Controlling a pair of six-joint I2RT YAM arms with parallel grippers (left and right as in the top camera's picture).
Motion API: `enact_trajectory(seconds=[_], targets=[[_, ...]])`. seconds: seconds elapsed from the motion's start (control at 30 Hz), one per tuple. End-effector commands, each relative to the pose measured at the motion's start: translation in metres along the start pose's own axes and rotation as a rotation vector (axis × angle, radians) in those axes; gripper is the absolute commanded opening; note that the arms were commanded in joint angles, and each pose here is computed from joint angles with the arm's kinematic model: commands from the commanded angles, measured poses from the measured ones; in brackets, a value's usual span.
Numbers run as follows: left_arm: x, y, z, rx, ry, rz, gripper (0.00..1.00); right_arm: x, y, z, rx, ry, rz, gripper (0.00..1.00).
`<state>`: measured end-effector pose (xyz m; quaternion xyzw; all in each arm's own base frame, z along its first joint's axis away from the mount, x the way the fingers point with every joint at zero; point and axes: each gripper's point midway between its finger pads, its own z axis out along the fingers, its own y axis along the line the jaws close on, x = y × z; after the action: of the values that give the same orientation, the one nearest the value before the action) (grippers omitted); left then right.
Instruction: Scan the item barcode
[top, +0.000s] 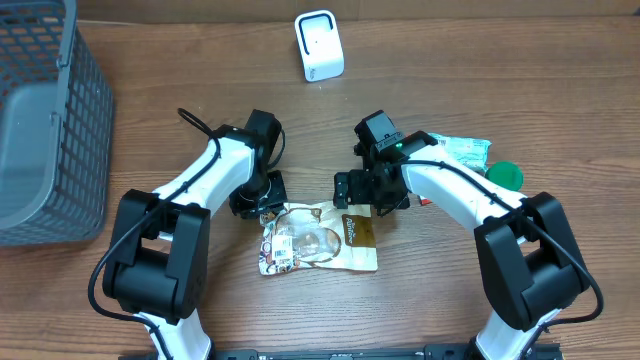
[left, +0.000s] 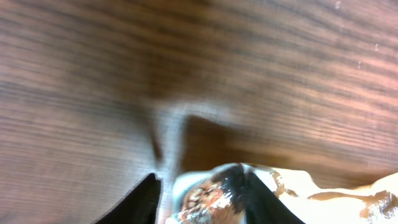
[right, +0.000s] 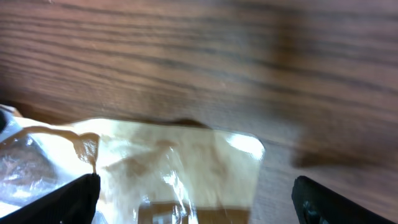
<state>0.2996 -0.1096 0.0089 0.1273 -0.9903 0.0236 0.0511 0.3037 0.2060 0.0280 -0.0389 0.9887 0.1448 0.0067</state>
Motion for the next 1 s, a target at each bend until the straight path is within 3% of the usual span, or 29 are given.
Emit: enact_trajectory(seconds=[0.0, 0.1, 0.3, 0.43, 0.57, 0.7, 0.9, 0.97], targets=[[-0.013, -0.009, -0.024, 0.064, 0.004, 0.043, 0.54, -0.021, 0.017, -0.038, -0.050, -0.090, -0.021, 1.00], [-0.002, -0.010, -0.035, 0.076, 0.061, 0.111, 0.79, -0.014, 0.014, -0.041, -0.040, -0.067, -0.017, 1.00], [0.033, 0.003, -0.027, 0.026, 0.188, 0.227, 0.86, 0.010, 0.005, -0.039, -0.005, 0.033, 0.019, 1.00], [0.040, -0.001, -0.008, 0.044, 0.189, 0.242, 0.86, 0.031, 0.000, -0.031, -0.006, 0.106, 0.045, 1.00], [0.045, -0.019, 0.006, 0.166, 0.192, 0.243, 0.83, 0.046, -0.006, -0.016, -0.015, 0.146, 0.078, 1.00], [0.043, -0.018, 0.011, 0.164, 0.180, 0.220, 0.76, 0.063, 0.008, 0.000, -0.150, 0.200, 0.095, 1.00], [0.043, -0.018, 0.011, 0.161, 0.178, 0.220, 0.75, 0.082, 0.025, 0.029, -0.280, 0.215, 0.170, 1.00], [0.042, -0.018, 0.011, 0.162, 0.176, 0.221, 0.75, 0.085, 0.031, 0.036, -0.303, 0.204, 0.165, 0.95]])
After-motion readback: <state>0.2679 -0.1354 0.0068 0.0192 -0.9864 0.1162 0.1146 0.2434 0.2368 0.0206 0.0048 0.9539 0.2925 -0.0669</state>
